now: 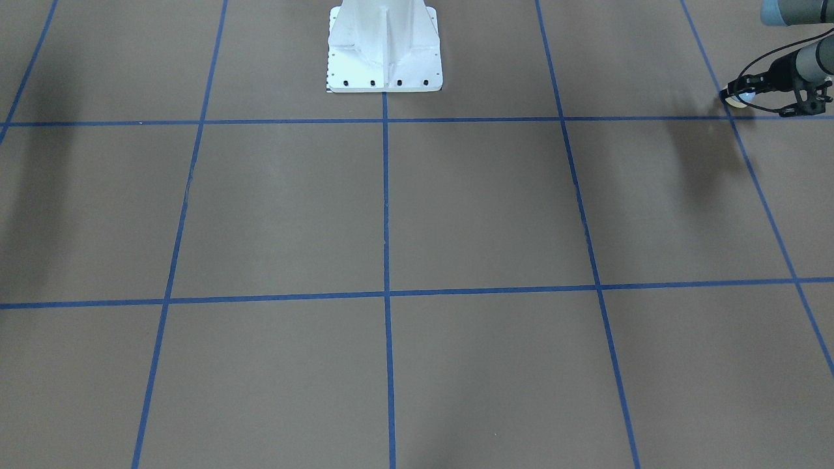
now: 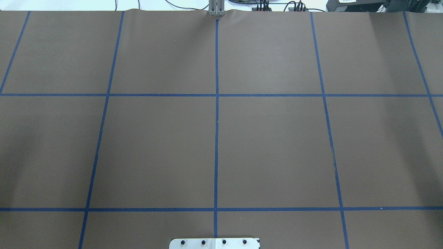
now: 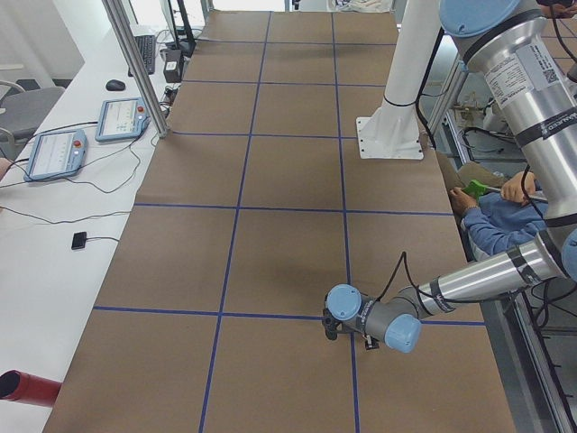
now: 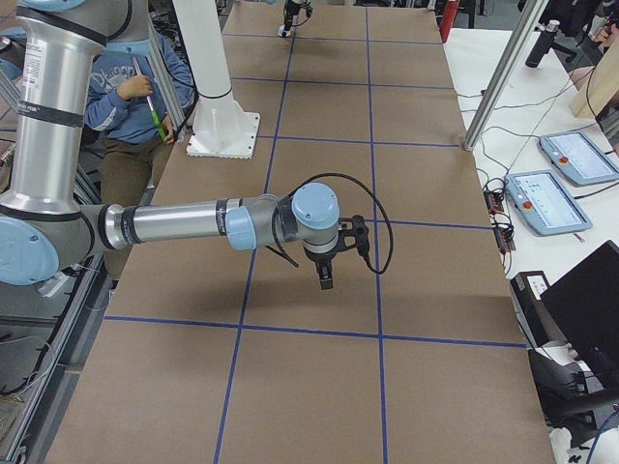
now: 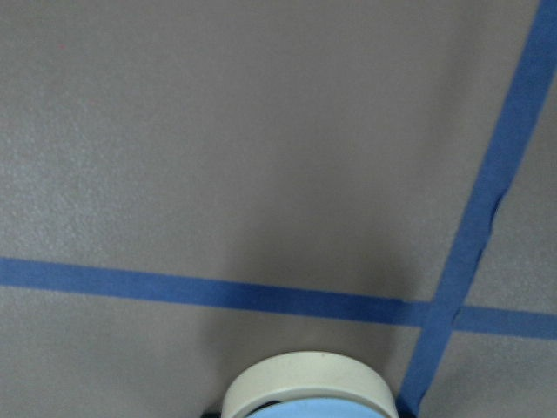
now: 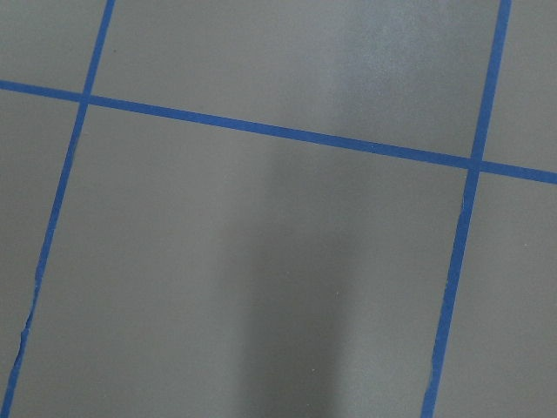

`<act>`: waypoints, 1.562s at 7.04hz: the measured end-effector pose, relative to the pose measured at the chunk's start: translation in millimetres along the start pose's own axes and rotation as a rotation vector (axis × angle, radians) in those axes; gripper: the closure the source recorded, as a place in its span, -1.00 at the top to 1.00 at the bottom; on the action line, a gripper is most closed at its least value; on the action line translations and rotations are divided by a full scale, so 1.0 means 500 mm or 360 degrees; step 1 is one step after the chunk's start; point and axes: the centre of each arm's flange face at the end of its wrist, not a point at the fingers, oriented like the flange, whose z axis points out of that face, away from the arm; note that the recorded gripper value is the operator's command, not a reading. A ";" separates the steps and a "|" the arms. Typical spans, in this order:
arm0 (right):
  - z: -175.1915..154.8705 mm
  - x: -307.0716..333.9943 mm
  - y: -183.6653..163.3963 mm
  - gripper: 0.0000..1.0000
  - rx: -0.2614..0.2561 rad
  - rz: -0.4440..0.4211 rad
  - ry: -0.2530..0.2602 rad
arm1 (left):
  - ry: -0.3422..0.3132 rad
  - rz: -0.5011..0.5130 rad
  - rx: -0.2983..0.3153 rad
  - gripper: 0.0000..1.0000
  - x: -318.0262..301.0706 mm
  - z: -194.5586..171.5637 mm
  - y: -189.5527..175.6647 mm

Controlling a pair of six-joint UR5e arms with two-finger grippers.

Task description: Place and press bell with both arms

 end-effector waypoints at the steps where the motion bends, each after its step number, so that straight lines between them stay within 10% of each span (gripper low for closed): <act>1: 0.002 0.003 0.002 1.00 -0.0004 0.0005 0.0000 | 0.0046 0.0019 0.0009 -1.00 0.017 -0.020 0.030; 7: 0.003 0.004 0.002 1.00 -0.0004 0.0002 0.0001 | 0.0232 0.0268 0.0206 -1.00 0.305 -0.111 -0.132; 11: 0.010 0.013 0.004 1.00 -0.0015 0.0018 0.0001 | 0.0367 0.0450 0.0318 -1.00 0.753 -0.245 -0.355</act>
